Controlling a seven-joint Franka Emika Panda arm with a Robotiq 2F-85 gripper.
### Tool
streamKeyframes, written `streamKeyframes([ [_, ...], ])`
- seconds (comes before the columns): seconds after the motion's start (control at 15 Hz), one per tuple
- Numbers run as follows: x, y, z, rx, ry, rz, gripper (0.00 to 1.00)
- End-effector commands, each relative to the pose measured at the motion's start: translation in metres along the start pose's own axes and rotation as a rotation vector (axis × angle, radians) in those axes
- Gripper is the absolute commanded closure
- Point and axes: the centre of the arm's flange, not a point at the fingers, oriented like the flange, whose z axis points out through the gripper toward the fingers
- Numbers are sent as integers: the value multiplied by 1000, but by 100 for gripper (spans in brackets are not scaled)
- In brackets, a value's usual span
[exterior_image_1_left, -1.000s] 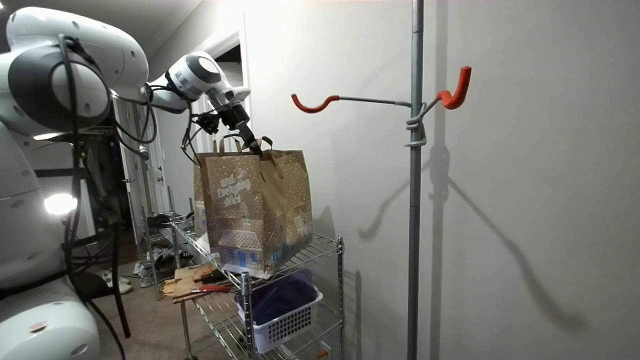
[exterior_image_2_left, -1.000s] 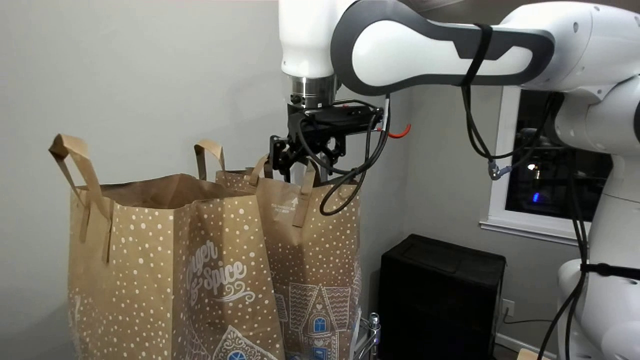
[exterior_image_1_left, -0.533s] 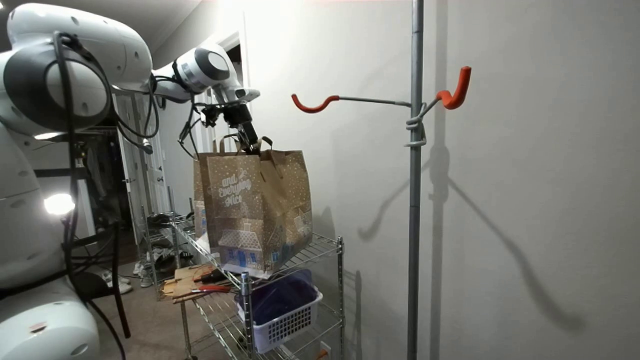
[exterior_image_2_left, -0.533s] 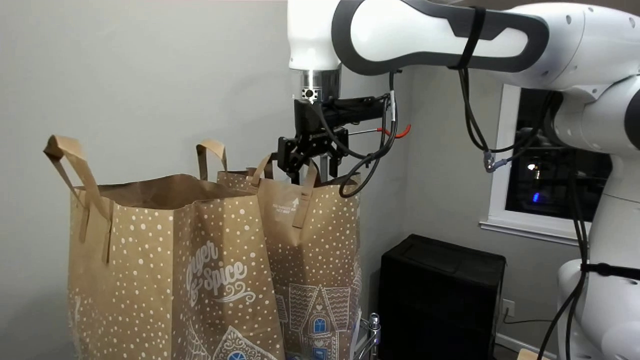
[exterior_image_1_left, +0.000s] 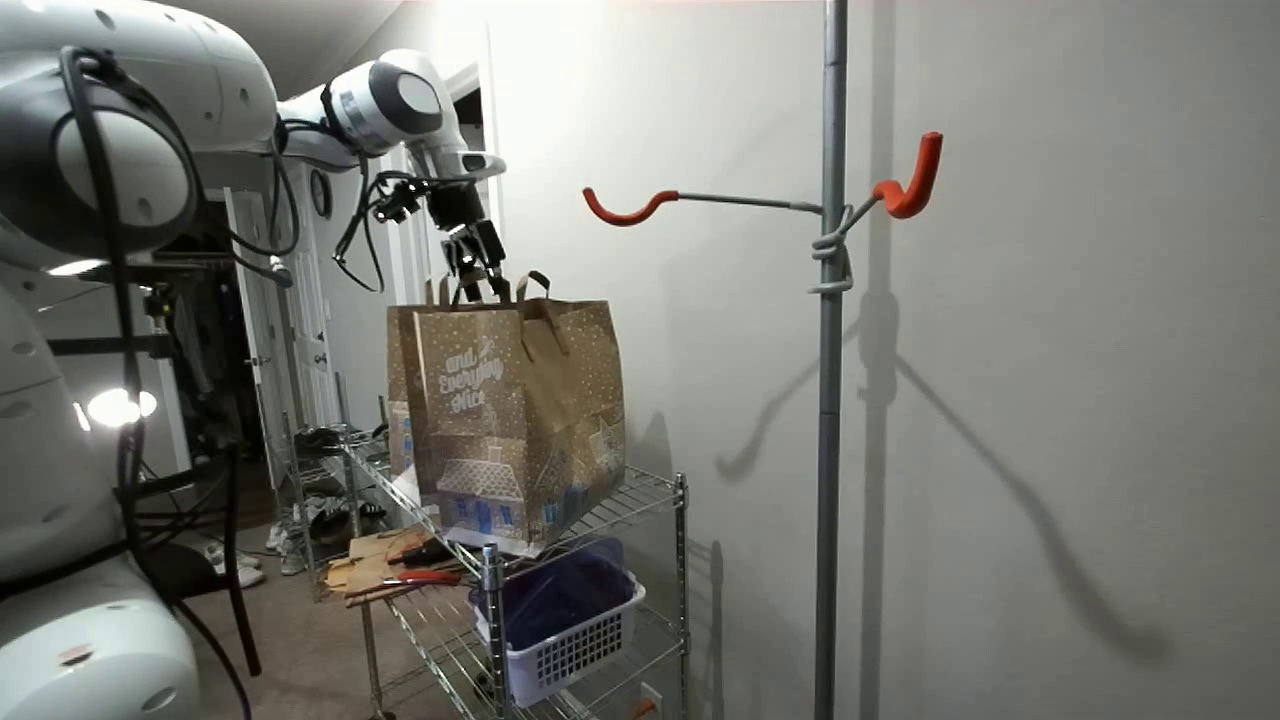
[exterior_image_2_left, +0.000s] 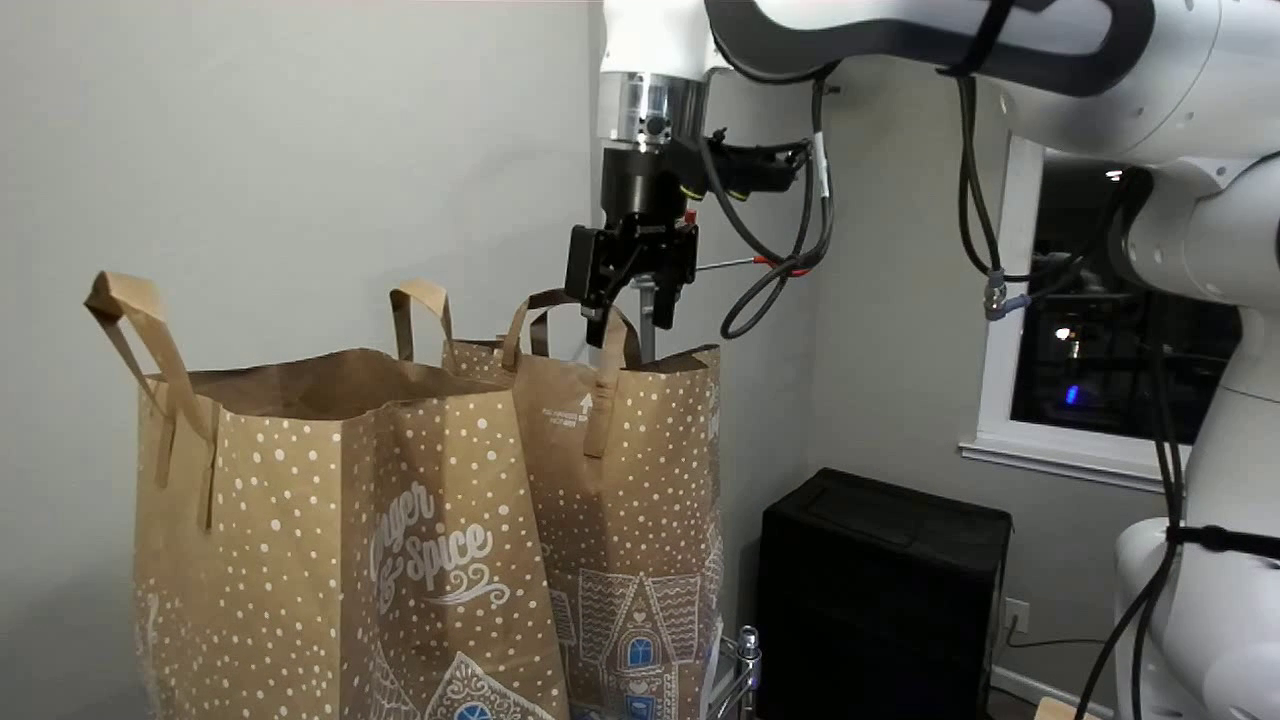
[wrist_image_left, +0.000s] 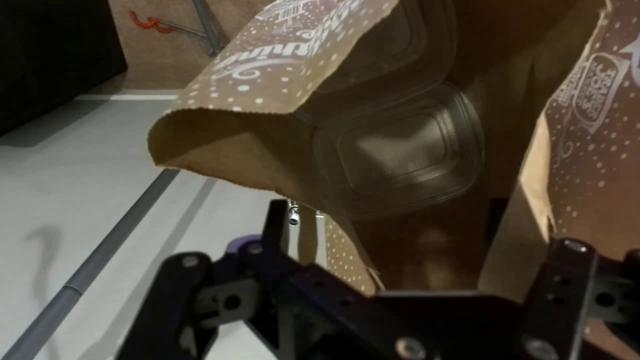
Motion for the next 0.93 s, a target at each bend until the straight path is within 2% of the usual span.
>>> streamKeyframes([
  [0.0, -13, 7, -7, 43, -27, -104, 0],
  [0.33, -18, 7, -8, 69, 13, -198, 0],
  [0.47, -17, 3, 0, 37, 26, -213, 0],
  [0.87, -25, -8, 15, 46, 4, -252, 0],
])
